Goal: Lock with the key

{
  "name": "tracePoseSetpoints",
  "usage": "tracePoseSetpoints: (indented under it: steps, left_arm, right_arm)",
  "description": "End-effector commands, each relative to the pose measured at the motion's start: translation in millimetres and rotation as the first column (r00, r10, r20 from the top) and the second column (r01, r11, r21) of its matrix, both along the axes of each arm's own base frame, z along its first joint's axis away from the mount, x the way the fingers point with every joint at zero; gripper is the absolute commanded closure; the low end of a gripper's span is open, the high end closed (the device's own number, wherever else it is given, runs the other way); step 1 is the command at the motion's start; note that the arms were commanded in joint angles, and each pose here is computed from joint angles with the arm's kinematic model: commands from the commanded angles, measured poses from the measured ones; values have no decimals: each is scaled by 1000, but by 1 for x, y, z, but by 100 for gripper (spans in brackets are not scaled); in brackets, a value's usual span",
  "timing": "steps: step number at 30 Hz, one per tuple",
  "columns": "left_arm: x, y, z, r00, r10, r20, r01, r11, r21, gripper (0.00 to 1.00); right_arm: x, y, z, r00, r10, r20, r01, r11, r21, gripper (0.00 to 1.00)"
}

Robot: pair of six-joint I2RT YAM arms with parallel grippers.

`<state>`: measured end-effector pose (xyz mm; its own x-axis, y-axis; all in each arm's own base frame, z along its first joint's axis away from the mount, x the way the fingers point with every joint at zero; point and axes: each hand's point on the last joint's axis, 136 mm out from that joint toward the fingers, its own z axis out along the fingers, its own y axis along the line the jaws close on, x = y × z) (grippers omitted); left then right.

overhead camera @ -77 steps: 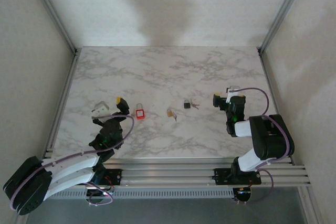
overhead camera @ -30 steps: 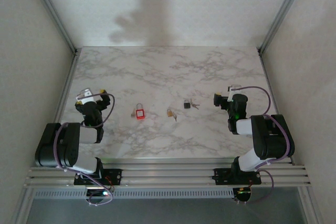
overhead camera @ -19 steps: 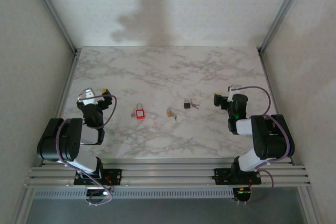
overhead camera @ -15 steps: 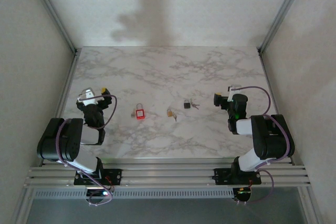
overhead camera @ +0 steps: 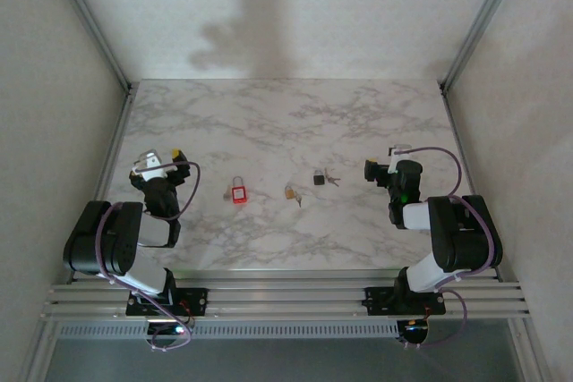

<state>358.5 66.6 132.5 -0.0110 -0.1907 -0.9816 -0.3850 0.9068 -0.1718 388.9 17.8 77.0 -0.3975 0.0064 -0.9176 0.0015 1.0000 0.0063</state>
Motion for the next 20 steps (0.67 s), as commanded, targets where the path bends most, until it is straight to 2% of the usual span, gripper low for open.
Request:
tracePoseSetpoints:
  steps: [1, 20]
  left_arm:
    - [-1, 1, 3, 1000, 10, 15, -10, 1000, 14, 1]
    - [-1, 1, 2, 1000, 5, 13, -5, 1000, 10, 0]
  right_arm:
    - [5, -3, 8, 1000, -19, 21, 19, 1000, 4, 1]
    - [5, -3, 8, 1000, -18, 21, 18, 1000, 4, 1]
